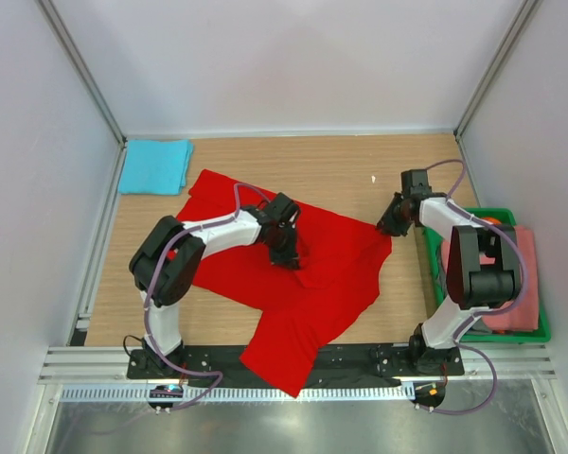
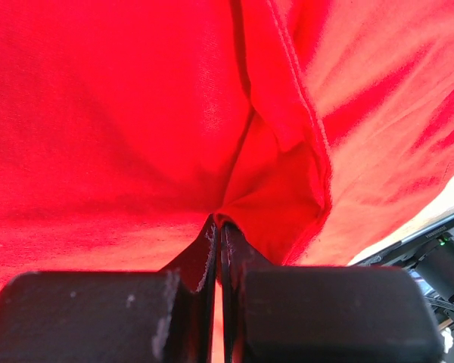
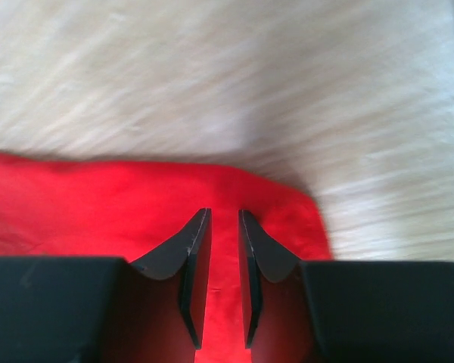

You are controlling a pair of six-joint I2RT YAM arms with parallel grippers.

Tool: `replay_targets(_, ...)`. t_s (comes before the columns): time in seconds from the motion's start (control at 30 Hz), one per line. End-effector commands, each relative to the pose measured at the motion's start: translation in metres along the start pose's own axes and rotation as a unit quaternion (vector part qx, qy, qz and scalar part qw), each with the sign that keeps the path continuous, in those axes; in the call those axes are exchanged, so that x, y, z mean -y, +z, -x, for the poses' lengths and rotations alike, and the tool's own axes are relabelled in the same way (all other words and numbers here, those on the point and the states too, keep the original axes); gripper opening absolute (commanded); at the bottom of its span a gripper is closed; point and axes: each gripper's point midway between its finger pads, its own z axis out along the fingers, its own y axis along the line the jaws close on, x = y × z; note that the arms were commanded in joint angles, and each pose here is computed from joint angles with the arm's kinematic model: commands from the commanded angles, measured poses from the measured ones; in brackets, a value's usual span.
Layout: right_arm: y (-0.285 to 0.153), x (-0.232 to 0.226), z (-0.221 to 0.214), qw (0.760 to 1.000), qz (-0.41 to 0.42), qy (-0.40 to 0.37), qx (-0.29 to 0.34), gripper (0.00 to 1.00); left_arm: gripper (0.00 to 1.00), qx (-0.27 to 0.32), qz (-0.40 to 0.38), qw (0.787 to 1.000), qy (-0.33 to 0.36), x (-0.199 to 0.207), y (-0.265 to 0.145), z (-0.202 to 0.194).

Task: Fold and stack the t-shirts
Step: Fold the tshirt

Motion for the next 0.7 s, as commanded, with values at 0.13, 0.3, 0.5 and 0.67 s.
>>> replay_targets(0.13,0.008,0.031,0.001,0.998,-0.052,-0.02,0.019,0.27,0.0,-0.002,-0.025,1.0,0.005,0.002,-0.005,0.005)
replay_targets(0.3,0.01,0.043,0.005,0.998,-0.066,-0.019,0.009,0.27,0.0,-0.005,-0.03,0.999,0.009,0.003,-0.006,0.005)
replay_targets(0.5,-0.049,0.011,0.024,0.998,-0.019,-0.023,0.056,0.34,0.12,-0.029,-0.062,0.998,0.003,0.01,-0.005,-0.006)
replay_targets(0.67,-0.08,-0.009,-0.009,0.998,0.024,-0.033,0.038,0.46,0.25,-0.037,-0.072,0.997,-0.009,0.009,-0.008,-0.015)
